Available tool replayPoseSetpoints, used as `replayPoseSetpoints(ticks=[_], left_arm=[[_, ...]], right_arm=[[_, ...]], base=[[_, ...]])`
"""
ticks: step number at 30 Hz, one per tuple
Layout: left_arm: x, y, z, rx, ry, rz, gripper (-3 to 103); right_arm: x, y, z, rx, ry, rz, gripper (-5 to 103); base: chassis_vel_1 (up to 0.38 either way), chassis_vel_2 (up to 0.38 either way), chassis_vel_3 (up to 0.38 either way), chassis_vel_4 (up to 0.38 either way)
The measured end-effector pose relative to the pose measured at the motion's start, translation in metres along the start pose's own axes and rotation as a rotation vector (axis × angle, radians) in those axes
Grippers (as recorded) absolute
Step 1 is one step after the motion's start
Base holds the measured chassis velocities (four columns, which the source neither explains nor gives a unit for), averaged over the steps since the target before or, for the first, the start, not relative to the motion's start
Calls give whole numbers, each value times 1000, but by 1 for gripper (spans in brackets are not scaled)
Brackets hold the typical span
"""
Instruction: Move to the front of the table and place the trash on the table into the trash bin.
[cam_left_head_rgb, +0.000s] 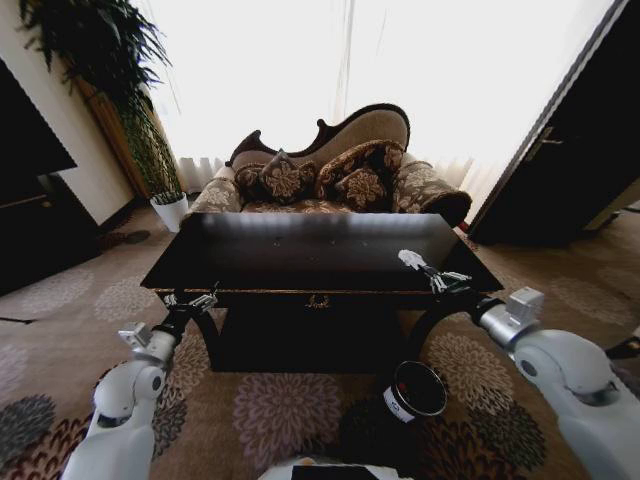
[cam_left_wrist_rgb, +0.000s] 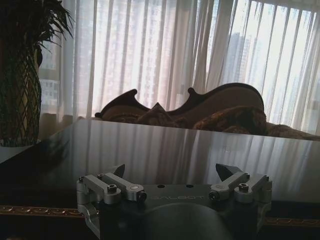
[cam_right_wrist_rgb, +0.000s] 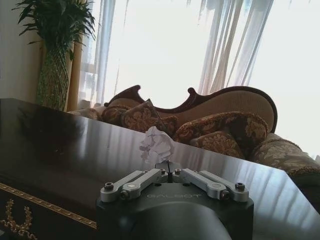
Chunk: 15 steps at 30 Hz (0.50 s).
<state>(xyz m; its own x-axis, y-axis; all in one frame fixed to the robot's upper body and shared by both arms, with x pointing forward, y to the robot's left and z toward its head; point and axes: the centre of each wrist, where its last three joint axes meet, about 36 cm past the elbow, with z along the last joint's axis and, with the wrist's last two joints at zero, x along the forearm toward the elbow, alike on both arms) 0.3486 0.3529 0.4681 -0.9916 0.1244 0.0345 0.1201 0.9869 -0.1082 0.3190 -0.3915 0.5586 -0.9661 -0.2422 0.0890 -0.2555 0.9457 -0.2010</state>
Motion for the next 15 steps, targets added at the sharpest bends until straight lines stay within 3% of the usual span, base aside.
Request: replayPoseSetpoints(ticks=[5,10,15], left_arm=[[-2,2,-1,-16,-1,4,100],[-4,2,2,-26,0,10,100],[-3,1,4,-27,5,12,100]], right_arm=[[32,5,27,37,-17,106,0],[58,16,67,-3,2,210,0],[77,20,99,2,9,271,0]], base=[[0,0,0,0],[0,0,0,0],[0,0,0,0]])
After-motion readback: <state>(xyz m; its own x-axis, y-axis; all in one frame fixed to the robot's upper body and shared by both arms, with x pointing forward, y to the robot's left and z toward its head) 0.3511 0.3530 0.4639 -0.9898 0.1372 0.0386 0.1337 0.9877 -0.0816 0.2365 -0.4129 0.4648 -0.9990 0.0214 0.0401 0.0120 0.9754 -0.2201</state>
